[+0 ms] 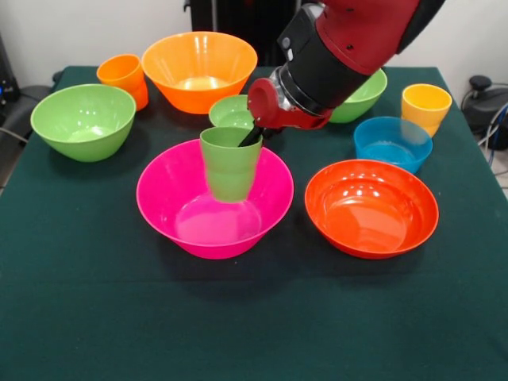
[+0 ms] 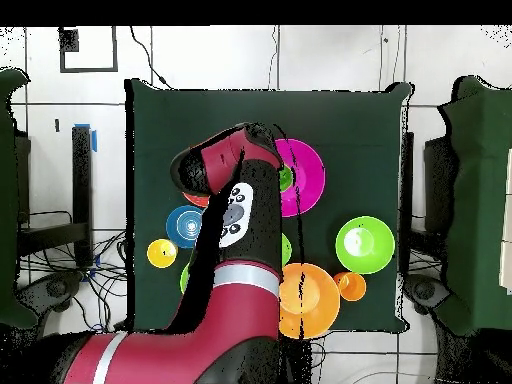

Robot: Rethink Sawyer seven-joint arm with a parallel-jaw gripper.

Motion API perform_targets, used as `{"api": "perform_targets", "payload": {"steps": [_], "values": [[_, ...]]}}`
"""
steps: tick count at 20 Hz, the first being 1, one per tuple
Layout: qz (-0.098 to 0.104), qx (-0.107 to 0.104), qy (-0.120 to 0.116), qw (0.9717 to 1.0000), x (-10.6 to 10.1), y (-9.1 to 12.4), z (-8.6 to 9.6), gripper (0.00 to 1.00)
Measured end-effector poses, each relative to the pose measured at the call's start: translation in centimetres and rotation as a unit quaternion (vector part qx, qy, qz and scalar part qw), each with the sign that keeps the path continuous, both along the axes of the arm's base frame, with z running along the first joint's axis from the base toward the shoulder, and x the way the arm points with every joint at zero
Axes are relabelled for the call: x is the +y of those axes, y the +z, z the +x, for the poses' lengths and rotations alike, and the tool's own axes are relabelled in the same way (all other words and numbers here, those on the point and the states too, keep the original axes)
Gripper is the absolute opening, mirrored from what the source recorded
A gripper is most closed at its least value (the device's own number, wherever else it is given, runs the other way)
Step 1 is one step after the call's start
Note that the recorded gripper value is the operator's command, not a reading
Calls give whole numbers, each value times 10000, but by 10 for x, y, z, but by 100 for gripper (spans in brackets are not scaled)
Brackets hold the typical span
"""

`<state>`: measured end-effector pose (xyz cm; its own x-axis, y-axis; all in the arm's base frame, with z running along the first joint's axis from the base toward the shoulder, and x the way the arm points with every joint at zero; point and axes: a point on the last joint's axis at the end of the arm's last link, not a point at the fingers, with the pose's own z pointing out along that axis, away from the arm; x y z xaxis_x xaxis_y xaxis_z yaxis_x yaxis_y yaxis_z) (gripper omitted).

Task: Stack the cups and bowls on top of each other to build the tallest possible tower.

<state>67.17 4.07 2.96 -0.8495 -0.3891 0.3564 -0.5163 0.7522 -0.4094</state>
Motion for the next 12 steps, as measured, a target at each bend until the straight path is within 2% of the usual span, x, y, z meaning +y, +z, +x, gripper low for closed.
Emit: {"api": "perform_targets", "payload": {"steps": [5, 12], "values": [[-77, 117, -84, 9999, -1, -2, 3, 0], [-37, 72, -88, 9999, 3, -8, 14, 0]]}}
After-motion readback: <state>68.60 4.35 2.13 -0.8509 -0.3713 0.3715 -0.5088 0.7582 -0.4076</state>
